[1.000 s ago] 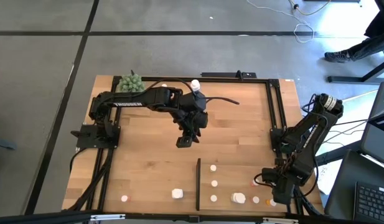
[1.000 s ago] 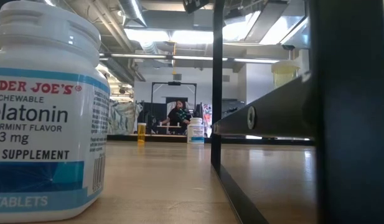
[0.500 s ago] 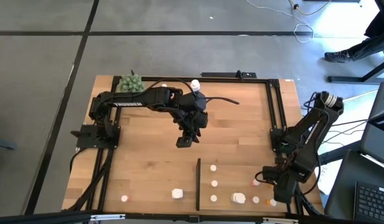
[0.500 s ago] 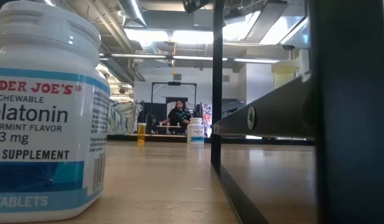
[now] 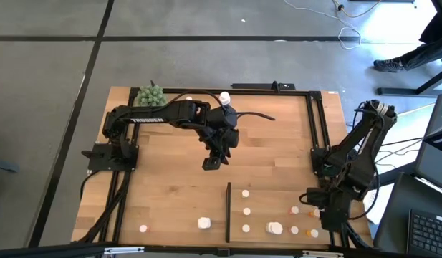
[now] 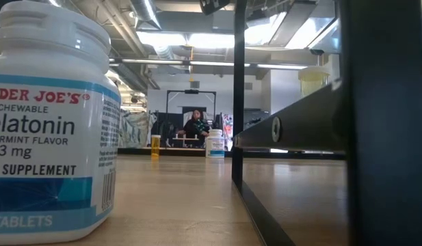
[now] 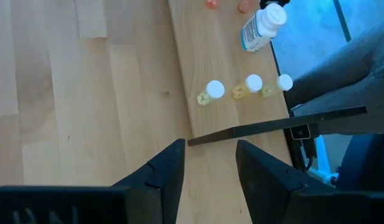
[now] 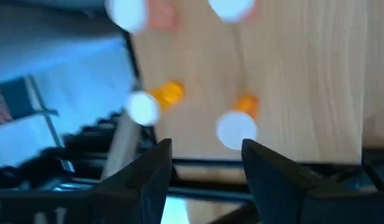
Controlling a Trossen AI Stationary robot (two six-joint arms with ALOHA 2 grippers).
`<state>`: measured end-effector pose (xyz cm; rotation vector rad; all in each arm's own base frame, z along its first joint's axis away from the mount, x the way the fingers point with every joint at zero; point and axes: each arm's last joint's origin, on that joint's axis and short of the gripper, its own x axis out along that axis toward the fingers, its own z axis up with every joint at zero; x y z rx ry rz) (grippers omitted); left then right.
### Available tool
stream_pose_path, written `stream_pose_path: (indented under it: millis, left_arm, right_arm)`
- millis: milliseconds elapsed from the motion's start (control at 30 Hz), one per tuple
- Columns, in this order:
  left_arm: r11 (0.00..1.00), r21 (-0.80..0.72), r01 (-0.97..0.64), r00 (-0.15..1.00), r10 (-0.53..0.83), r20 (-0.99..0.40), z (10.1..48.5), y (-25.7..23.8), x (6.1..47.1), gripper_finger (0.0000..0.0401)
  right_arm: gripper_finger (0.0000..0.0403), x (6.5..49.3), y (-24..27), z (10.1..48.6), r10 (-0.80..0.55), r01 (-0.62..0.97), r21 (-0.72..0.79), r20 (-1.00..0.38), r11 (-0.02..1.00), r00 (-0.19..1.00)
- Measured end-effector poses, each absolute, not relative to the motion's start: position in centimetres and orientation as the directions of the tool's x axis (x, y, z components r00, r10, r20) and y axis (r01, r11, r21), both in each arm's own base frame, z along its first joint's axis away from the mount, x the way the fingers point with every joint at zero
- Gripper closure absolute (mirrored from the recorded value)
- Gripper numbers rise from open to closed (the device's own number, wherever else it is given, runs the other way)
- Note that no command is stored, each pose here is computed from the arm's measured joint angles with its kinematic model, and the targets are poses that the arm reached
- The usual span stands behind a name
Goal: Pick and place medicine bottles onto shelf by color
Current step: Put the pink pill bottle on the shelf aligned with the other pink pill bottles
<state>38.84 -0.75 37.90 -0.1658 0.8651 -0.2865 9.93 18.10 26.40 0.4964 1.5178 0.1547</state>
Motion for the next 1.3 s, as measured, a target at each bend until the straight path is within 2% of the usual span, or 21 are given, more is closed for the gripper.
stream_pose_path:
  millis: [233, 467, 700, 900, 1000, 1300]
  left_arm:
    - [0.958, -0.253, 0.137, 0.616, -0.283, -0.735, 38.0, -0.2, 38.6, 0.0264]
    - [0.962, -0.266, 0.062, 0.644, -0.242, -0.726, 39.4, 1.3, 37.2, 0.0264]
    - [0.969, -0.23, -0.085, 0.592, -0.136, -0.795, 40.4, 1.9, 34.6, 0.0264]
    - [0.941, -0.244, -0.236, 0.534, -0.084, -0.841, 41.0, 1.9, 32.6, 0.0264]
    - [0.919, -0.219, -0.328, 0.453, -0.051, -0.89, 40.7, 1.7, 31.5, 0.0264]
    - [0.85, -0.203, -0.486, 0.318, -0.045, -0.947, 41.0, -0.3, 29.0, 0.0264]
  right_arm:
    - [0.0206, 10.0, 17.1, 31.0, 0.409, 0.184, 0.472, -0.862, 0.862, 0.299]
    - [0.0206, 9.4, 14.5, 35.5, 0.209, 0.203, 0.35, -0.838, 0.914, 0.503]
    - [0.0206, 9.0, 12.3, 38.6, 0.02, 0.217, 0.22, -0.743, 0.951, 0.669]
    - [0.0206, 8.7, 11.0, 40.7, -0.082, 0.233, 0.168, -0.618, 0.958, 0.782]
    - [0.0206, 8.7, 10.3, 41.5, -0.13, 0.247, 0.144, -0.553, 0.958, 0.823]
    - [0.0206, 9.3, 8.5, 42.2, -0.206, 0.3, 0.093, -0.538, 0.95, 0.818]
